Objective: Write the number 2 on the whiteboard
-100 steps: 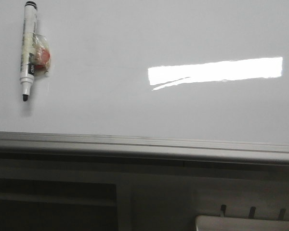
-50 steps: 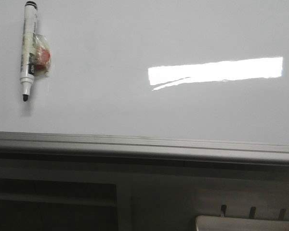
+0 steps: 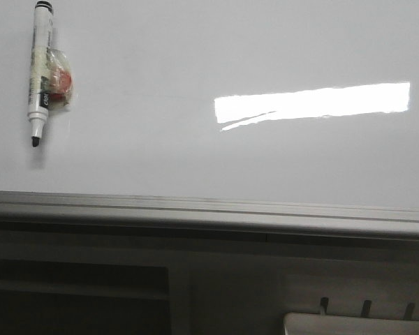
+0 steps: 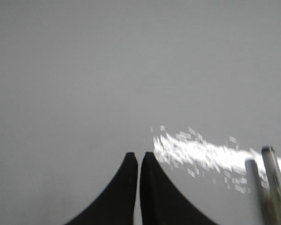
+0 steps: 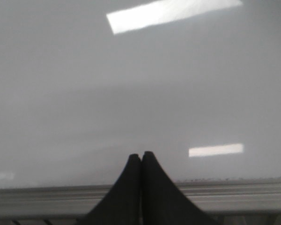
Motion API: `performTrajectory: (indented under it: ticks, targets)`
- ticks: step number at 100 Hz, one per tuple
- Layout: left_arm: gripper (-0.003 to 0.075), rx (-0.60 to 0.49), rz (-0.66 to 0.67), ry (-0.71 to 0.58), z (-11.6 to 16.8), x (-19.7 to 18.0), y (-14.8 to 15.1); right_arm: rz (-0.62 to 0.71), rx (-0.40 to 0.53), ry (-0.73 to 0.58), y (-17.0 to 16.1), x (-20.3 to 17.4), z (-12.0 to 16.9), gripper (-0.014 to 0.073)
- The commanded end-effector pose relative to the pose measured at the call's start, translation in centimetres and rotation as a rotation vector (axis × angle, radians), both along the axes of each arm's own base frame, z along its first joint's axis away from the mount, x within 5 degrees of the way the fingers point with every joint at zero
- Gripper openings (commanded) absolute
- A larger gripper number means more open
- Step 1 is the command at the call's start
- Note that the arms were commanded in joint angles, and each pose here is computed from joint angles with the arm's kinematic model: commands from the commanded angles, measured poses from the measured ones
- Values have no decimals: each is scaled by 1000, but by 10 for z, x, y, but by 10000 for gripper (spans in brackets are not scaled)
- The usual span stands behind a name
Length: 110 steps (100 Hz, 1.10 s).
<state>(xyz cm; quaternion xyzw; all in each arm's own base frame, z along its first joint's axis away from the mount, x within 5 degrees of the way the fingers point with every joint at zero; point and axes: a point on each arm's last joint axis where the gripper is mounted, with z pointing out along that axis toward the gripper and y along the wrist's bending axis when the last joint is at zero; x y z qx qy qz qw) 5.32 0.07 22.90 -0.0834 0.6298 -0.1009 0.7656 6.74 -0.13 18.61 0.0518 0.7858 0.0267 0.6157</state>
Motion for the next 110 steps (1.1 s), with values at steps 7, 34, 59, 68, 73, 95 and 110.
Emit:
performTrajectory:
  ticks: [7, 34, 59, 68, 73, 95, 110]
  targets:
    - [-20, 18, -29, 94, 26, 3, -3, 44, -5, -33, 3, 13, 25, -74]
    - [-12, 184, -189, 326, 60, 7, -16, 72, 63, -58, 7, 27, 41, -74]
    - [236, 79, -372, 237, 60, 7, -30, 53, 180, -37, 8, 27, 40, -74]
    - [329, -14, -323, 206, 51, 12, -26, 50, 180, -54, 8, 27, 41, -69]
    - [351, -4, -313, 207, 48, 13, -25, 48, 180, -67, 7, 27, 42, -69]
    - [358, 188, -359, 269, 38, 21, -32, 18, 309, -93, 7, 28, 45, -69]
    - [358, 226, -392, 311, 33, 33, -36, 52, 271, -33, 10, 27, 50, -69]
